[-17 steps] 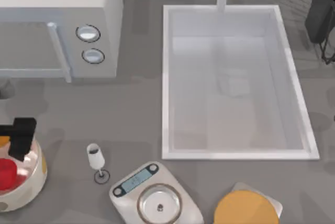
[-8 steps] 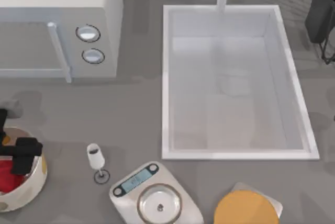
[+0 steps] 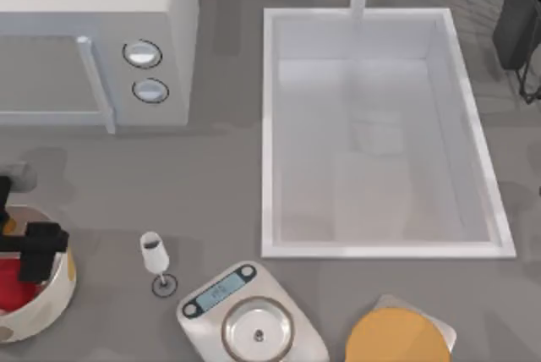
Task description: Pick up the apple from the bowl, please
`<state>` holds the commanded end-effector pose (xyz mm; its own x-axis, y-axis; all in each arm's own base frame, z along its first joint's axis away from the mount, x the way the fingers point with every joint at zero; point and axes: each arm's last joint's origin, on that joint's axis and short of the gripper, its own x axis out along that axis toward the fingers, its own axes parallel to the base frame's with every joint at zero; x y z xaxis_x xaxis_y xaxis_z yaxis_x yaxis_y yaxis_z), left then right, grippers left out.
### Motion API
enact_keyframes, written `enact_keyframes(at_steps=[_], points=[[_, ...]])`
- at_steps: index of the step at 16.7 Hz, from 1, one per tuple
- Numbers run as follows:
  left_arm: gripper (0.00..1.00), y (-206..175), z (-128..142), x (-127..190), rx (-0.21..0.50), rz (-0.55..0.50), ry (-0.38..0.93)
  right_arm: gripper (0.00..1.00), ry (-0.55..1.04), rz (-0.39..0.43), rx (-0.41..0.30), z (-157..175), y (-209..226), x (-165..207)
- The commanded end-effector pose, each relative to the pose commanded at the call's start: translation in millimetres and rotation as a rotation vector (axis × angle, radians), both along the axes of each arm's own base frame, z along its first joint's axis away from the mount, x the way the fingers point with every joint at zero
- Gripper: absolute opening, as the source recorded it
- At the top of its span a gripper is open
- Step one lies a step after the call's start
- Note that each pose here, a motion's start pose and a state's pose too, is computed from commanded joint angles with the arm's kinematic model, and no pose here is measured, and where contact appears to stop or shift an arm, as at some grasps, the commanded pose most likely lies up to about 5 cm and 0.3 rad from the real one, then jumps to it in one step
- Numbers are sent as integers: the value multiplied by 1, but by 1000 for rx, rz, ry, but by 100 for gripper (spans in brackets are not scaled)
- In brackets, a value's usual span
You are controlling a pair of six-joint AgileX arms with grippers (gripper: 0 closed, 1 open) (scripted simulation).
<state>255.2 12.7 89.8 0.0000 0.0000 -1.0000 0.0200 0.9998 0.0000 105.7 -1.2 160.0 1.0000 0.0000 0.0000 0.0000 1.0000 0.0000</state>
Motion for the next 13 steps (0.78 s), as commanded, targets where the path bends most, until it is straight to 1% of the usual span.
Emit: enact_keyframes(at_steps=[8, 9, 13], points=[[2, 0, 0, 0, 0, 0, 0, 100, 0, 0, 0, 0, 0, 0], [0, 0, 0, 0, 0, 0, 0, 100, 0, 0, 0, 0, 0, 0], [0, 0, 0, 0, 0, 0, 0, 100, 0, 0, 0, 0, 0, 0]])
